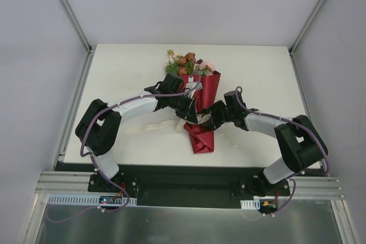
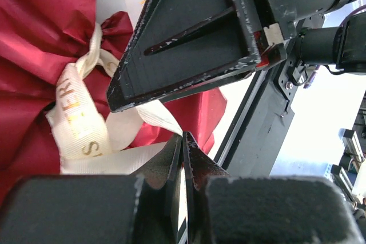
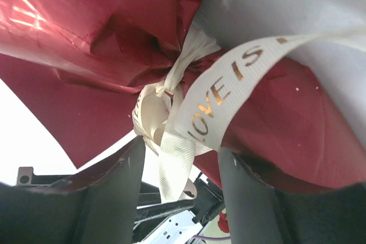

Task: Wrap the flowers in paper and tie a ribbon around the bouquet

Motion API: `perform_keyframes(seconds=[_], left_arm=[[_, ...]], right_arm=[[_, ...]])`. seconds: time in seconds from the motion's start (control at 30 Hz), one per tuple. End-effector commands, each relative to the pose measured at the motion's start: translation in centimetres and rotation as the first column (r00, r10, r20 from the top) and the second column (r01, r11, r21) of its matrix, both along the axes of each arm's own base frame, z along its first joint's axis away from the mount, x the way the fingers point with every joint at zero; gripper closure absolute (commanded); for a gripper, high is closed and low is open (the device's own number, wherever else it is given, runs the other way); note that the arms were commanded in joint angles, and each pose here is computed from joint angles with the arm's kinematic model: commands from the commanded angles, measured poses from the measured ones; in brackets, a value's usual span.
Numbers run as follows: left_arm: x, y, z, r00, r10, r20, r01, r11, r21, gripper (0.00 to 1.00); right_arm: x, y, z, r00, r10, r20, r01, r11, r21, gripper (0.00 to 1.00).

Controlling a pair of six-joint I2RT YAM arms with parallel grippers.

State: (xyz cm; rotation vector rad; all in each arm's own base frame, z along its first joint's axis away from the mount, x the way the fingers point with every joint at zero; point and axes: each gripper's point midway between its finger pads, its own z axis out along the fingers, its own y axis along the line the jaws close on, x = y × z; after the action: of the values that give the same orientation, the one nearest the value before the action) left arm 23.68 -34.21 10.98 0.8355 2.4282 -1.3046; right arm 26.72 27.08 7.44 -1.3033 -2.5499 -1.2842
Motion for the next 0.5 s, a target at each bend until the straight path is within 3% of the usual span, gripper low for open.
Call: perform_keyframes(seconds=[0.0,0.13,0.3,0.47], left_arm=[[-0.4,-0.5,1.7,0.998,-0.04,0.052,0.043,0.998,-0.055,1.0],[-0.6,-0.4,1.8,0.998,-0.042,0.05,0.045,0.997,-0.057,1.0],[-1.1,-0.2,1.1,0.998,-0.044,0.039,0.046,0.998,-0.043,1.0],[-1.5,0.4,0.4,0.999,-0.029,0.034,0.029,0.999,-0.016,1.0]], right_arm=[[1.5,1.5,2.3,1.0,-0.015,0.013,0.014,0.996,0.084,0.48],[1.8,1.4,2.5,0.999,-0.027,0.028,0.025,0.997,0.079,0.52],[2.5,1.8,2.4,0.998,-0.042,0.036,0.037,0.993,0.112,0.67],[2.8,1.7,2.5,0.996,-0.052,0.066,0.045,0.993,0.107,0.96]])
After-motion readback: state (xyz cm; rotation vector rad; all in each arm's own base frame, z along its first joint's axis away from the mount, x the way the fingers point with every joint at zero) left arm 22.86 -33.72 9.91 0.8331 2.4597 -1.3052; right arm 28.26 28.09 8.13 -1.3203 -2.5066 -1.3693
